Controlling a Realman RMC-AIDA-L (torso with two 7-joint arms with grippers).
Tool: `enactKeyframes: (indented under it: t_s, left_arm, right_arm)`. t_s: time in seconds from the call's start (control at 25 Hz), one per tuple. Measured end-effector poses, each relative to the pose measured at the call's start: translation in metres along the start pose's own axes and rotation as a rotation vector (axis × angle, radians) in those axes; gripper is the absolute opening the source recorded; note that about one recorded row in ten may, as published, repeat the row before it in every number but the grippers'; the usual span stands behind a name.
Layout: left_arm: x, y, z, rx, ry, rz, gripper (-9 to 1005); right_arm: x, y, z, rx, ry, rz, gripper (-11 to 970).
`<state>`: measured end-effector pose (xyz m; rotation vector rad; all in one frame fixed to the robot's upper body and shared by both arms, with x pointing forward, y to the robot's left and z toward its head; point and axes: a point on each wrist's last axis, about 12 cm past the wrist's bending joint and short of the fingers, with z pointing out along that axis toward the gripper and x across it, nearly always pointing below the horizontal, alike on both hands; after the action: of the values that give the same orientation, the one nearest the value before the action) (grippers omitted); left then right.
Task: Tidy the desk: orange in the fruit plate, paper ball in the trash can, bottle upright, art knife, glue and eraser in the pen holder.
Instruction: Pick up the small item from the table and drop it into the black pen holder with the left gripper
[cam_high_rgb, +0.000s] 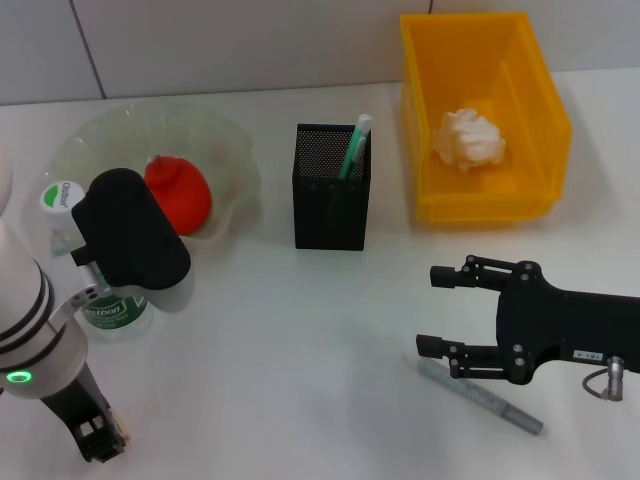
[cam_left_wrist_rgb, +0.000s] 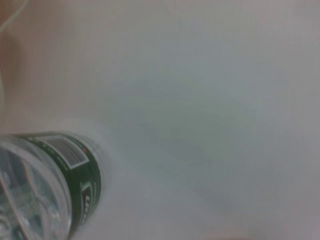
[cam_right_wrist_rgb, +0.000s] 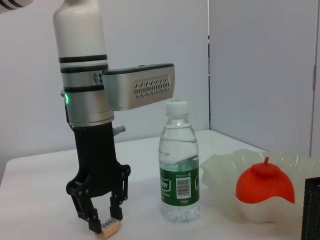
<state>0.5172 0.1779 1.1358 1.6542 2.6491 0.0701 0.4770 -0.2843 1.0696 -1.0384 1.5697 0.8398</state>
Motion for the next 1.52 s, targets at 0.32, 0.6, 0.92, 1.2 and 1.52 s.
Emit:
enactKeyframes:
  t_s: [0.32,0.6,0.92,1.2,1.52]
  left_arm:
    - [-0.005,-0.003,-0.003,0.016,-0.020,0.018,394]
    - [-0.021,-0.014,-0.016,0.059,-0.128,0.086,388]
    - [-0.038,-0.022,-0.039,0.032,-0.268,0.147,386]
    - [-0.051,-0.025,-0.055,-0.005,-0.392,0.181,385]
    - [-0.067,-0.021,-0.069,-0.078,-0.534,0.186,384]
  right_arm:
    - [0.001,-0.001,0.000,0.004,0.001,0.003,766]
    - [0.001,-0.003,-0.001,0.026,0.000,0.007,766]
    - [0.003,-0.005,-0.003,0.043,-0.008,0.012,766]
    - [0.004,-0.006,-0.006,0.058,-0.013,0.011,766]
    - [0.004,-0.007,-0.007,0.068,-0.017,0.016,766]
